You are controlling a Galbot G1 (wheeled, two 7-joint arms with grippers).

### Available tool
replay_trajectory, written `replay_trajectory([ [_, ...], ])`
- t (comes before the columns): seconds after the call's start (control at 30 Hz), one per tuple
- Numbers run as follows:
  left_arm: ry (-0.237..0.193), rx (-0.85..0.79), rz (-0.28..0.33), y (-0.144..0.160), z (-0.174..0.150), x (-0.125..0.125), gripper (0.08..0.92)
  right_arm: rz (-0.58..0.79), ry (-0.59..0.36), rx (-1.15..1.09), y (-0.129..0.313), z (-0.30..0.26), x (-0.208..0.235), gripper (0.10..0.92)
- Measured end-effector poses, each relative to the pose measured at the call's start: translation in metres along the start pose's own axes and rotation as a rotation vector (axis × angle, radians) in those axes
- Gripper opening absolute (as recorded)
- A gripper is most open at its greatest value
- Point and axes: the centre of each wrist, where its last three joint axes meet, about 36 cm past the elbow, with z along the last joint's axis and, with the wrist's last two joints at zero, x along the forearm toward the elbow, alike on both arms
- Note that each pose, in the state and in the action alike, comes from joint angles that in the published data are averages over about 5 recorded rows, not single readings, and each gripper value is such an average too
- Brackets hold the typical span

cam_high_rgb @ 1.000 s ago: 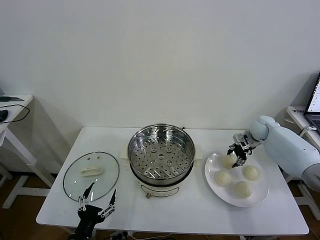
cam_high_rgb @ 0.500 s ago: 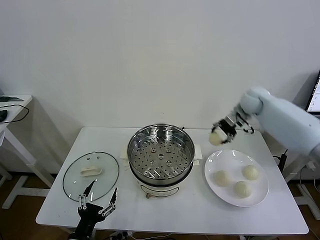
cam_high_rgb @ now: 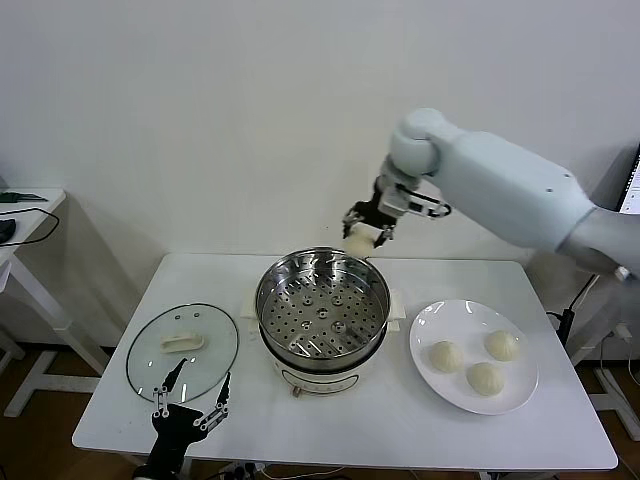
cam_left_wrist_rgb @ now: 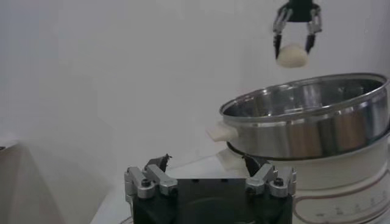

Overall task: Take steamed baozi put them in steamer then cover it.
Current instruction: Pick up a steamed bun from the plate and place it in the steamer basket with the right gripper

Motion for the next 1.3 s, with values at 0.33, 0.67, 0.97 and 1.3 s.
replay_trajectory([
  [0.33,0.004,0.012,-0.005,-0.003,0.002,0.000,0.823,-0.052,-0.018,0.088,-0.033,-0.018,-0.050,0.687],
  [0.67,0.003,0.012,-0.018,-0.002,0.002,-0.001,0.823,-0.061,-0.019,0.110,-0.048,-0.025,-0.084,0.687],
  [0.97,0.004,0.008,-0.026,0.000,0.004,-0.001,0.823,-0.065,-0.017,0.106,-0.049,-0.026,-0.096,0.748],
  [1.3,0.004,0.009,-0.027,0.000,0.004,-0.002,0.823,-0.038,-0.003,0.036,-0.036,-0.018,-0.064,0.822],
])
